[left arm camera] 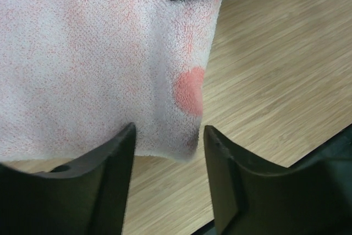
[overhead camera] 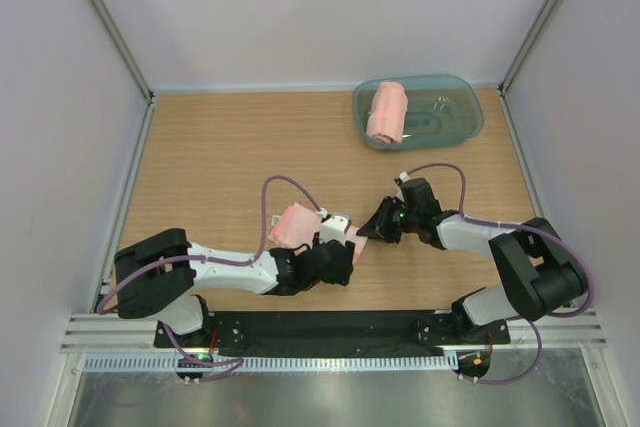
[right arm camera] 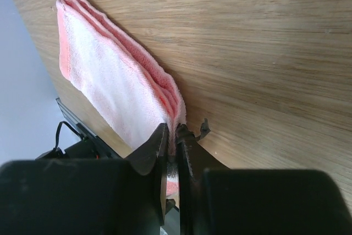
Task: Roll the towels
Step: Roll the towel
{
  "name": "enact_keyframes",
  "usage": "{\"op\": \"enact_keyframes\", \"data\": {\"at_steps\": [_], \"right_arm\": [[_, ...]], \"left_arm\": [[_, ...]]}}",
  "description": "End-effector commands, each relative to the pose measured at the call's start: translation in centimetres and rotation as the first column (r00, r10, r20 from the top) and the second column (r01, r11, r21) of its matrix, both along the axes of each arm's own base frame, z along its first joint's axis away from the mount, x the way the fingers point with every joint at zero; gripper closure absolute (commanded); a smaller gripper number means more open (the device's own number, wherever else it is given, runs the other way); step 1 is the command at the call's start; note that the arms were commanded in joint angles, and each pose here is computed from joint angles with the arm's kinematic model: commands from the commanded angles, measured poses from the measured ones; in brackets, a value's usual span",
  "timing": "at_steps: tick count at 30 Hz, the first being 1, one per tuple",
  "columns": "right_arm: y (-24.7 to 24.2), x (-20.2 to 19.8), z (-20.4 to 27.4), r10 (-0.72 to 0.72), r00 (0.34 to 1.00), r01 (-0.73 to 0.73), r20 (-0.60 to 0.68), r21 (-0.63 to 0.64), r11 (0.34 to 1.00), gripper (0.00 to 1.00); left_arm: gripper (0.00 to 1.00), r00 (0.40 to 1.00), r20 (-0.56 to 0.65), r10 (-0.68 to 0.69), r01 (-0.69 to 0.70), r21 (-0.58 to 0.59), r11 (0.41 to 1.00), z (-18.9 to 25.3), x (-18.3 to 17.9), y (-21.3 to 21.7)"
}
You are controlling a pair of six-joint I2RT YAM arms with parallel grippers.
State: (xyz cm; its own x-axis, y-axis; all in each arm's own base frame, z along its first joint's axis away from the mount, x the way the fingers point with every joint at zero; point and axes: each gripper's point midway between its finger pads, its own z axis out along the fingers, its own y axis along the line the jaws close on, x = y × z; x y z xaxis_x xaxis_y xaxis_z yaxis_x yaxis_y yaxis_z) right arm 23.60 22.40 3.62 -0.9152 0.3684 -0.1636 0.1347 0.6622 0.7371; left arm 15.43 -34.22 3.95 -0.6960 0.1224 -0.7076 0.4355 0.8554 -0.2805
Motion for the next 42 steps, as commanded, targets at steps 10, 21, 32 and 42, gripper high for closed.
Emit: {"op": "enact_keyframes", "data": {"at_steps": [10,21,32,42], "right_arm": [[0.1,-0.3,0.8,0.025,0.998,-0.027,-0.056,-0.034,0.999,0.93],[0.7,-0.3,3.4,0.069,0.994,-0.071,-0.086,-0.027,0.997,0.93],[0.9,-0.7,3.6,0.086,0.992,-0.086,-0.097,-0.005,0.996,0.93],[-0.2,0.4,3.2,0.091,0.993,-0.097,-0.072,-0.086,0.992,0.86]], "left_arm": [[0.31,0.964,0.260,-0.059,-0.036,0.347,0.937,3.3,0.1,-0.4],[0.35,0.948,0.298,-0.109,-0.042,0.458,0.888,1.3,-0.3,-1.9],[0.70,0.950,0.302,-0.081,-0.052,0.408,0.911,-0.4,-0.5,-1.3],[1.00,0.966,0.255,-0.043,-0.030,0.277,0.960,1.1,-1.1,-0.9]]}}
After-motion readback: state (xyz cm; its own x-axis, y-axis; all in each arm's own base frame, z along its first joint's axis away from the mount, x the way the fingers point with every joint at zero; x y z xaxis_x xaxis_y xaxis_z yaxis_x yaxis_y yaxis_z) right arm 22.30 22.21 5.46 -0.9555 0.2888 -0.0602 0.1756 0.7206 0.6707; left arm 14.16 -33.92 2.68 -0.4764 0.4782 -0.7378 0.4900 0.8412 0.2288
